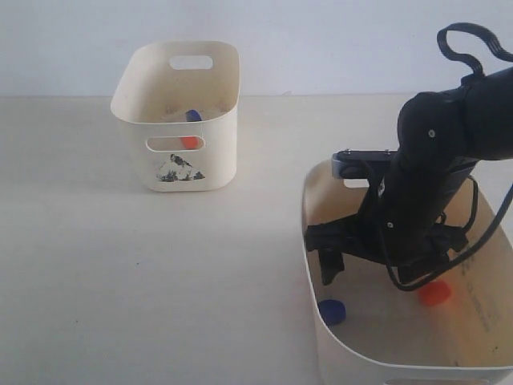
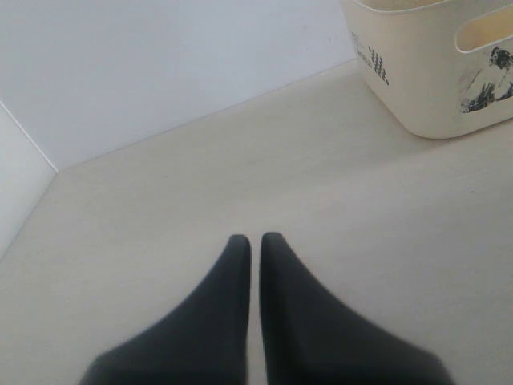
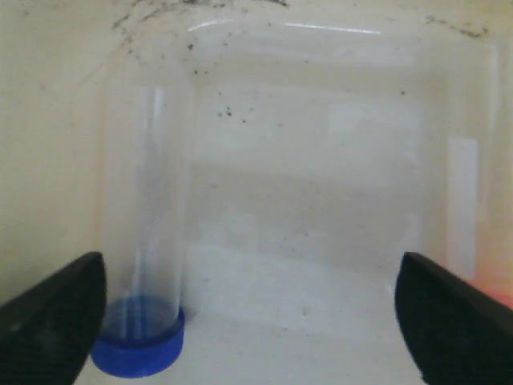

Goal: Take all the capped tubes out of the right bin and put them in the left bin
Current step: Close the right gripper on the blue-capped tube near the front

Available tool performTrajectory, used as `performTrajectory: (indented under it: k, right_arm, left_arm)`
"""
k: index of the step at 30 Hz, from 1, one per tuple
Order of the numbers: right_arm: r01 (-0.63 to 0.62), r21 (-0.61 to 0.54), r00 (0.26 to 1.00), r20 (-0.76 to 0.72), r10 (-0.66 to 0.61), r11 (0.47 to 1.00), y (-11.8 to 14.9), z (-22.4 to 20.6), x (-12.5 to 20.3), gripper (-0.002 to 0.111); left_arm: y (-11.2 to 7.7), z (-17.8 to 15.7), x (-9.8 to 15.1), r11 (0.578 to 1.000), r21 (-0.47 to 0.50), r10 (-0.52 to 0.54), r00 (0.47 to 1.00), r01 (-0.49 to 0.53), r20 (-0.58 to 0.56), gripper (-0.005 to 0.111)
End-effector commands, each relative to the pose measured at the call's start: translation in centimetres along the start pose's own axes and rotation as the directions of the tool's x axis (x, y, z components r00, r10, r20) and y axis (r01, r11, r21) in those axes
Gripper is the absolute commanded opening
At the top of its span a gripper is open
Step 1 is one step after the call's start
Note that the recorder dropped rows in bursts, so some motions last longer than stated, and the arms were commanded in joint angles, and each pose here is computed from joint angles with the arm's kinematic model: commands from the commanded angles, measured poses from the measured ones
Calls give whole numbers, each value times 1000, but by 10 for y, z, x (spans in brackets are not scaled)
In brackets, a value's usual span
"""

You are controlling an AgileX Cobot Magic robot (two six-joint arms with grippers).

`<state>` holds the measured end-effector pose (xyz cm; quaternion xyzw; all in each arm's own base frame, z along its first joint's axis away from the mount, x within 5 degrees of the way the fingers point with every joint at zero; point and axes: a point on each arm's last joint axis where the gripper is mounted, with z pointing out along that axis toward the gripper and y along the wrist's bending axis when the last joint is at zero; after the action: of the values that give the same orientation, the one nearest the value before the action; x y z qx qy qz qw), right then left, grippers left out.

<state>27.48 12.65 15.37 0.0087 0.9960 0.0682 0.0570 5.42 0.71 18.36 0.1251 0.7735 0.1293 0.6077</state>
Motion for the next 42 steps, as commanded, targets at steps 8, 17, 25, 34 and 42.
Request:
performTrajectory:
  k: [8,17,25,34,42]
  right_arm:
    - [-102,-155,993,47,110,983,15,-4,-6,105]
    - [-122,-122,992,14,124,985,13,24,-9,105]
    - [-134,-89,990,-46,130,987,10,39,-5,102]
    - [-138,-89,990,-48,134,986,10,39,-5,52]
    - [-128,-85,990,-62,123,988,10,39,-4,39]
  left_arm:
    - [0,0,-1,1000,5,-11,1000,11,8,4]
    - [0,0,-1,1000,5,-11,1000,11,8,4]
    - [0,0,-1,1000,5,-11,1000,11,8,4]
    - [0,0,-1,1000,5,-11,1000,11,8,4]
    - [0,0,-1,1000,5,-11,1000,11,8,4]
